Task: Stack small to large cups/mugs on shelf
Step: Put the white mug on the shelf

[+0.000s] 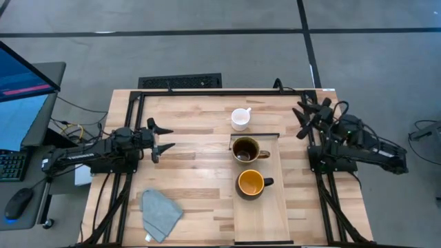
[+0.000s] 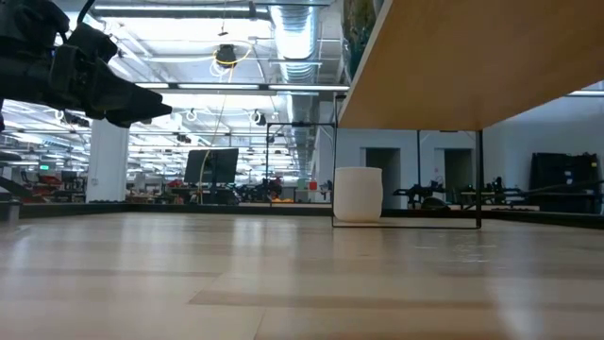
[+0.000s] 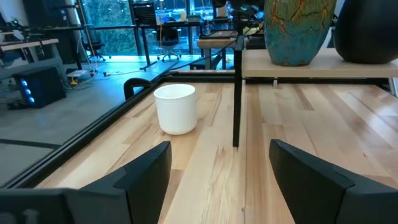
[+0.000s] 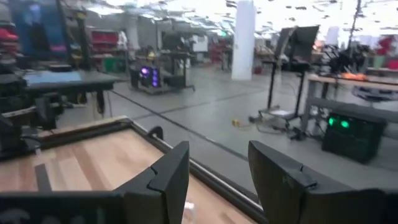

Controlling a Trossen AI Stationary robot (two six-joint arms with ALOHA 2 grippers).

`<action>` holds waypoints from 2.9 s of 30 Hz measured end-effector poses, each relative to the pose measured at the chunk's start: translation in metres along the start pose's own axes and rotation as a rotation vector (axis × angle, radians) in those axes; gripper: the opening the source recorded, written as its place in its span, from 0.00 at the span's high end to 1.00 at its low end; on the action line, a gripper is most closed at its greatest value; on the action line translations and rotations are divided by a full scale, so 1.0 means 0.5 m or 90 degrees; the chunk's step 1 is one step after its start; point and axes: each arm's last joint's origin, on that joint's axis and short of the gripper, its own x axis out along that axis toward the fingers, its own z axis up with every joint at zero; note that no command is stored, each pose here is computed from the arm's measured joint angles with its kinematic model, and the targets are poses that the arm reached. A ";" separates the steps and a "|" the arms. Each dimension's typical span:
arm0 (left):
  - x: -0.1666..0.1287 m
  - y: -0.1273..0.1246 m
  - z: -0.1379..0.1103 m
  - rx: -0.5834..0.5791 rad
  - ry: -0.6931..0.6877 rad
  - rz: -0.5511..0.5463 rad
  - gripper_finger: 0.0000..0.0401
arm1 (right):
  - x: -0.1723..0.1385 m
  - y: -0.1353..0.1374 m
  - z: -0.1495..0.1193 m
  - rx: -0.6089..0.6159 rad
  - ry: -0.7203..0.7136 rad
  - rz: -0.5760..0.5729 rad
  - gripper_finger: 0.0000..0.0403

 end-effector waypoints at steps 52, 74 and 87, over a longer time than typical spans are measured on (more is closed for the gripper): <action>0.000 0.000 0.000 -0.070 0.001 0.000 0.35 | 0.331 -0.203 0.024 0.164 0.268 0.160 0.53; 0.000 0.000 0.000 -0.094 0.001 0.000 0.35 | 0.352 -0.185 0.074 0.198 0.260 0.290 0.53; 0.000 0.000 0.000 -0.046 0.001 0.000 0.35 | 0.319 -0.173 0.116 0.208 0.224 0.278 0.53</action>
